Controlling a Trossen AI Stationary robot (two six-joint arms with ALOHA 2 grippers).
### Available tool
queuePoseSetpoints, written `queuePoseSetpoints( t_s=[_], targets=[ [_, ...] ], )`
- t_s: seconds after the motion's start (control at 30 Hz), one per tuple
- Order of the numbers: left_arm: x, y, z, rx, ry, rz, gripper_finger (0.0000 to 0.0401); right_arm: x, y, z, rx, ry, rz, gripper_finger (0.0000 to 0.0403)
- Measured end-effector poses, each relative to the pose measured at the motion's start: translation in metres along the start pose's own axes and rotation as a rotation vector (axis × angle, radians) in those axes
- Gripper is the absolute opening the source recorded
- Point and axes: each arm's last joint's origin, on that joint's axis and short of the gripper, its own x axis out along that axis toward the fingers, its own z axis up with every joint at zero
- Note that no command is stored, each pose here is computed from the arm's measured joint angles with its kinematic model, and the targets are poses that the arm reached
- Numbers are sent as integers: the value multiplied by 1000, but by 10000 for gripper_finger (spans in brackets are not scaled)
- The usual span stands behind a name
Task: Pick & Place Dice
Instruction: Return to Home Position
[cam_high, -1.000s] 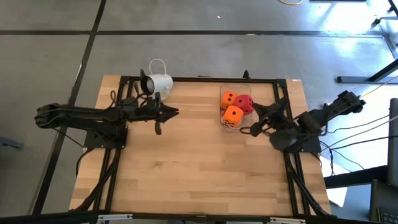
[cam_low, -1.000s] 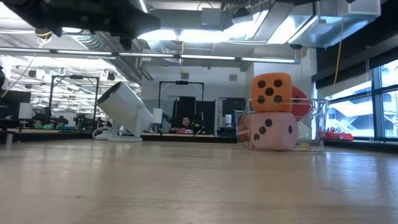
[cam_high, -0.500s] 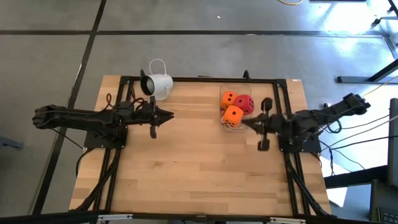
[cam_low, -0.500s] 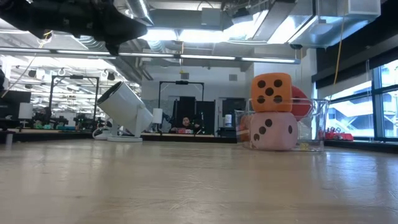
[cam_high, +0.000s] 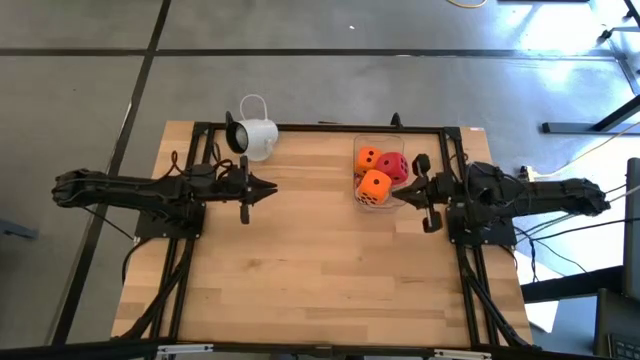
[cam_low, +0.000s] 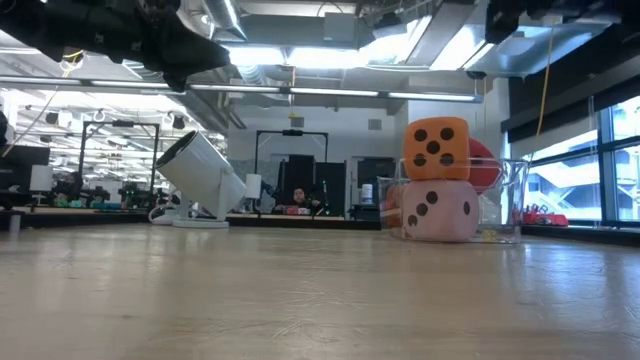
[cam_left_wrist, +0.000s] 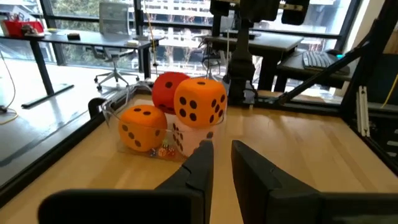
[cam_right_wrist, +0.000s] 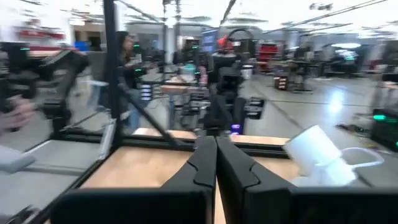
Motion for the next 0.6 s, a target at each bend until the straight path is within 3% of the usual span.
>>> queuePoseSetpoints(
  t_s=[0.43,0.6],
  targets=[
    [-20,4,3,25,11,64,47,-18,-25,-25,31,22,4,7],
    [-32,5,0,18,-14,63,47,-27,-31,-37,35,28,-53,7]
  ],
)
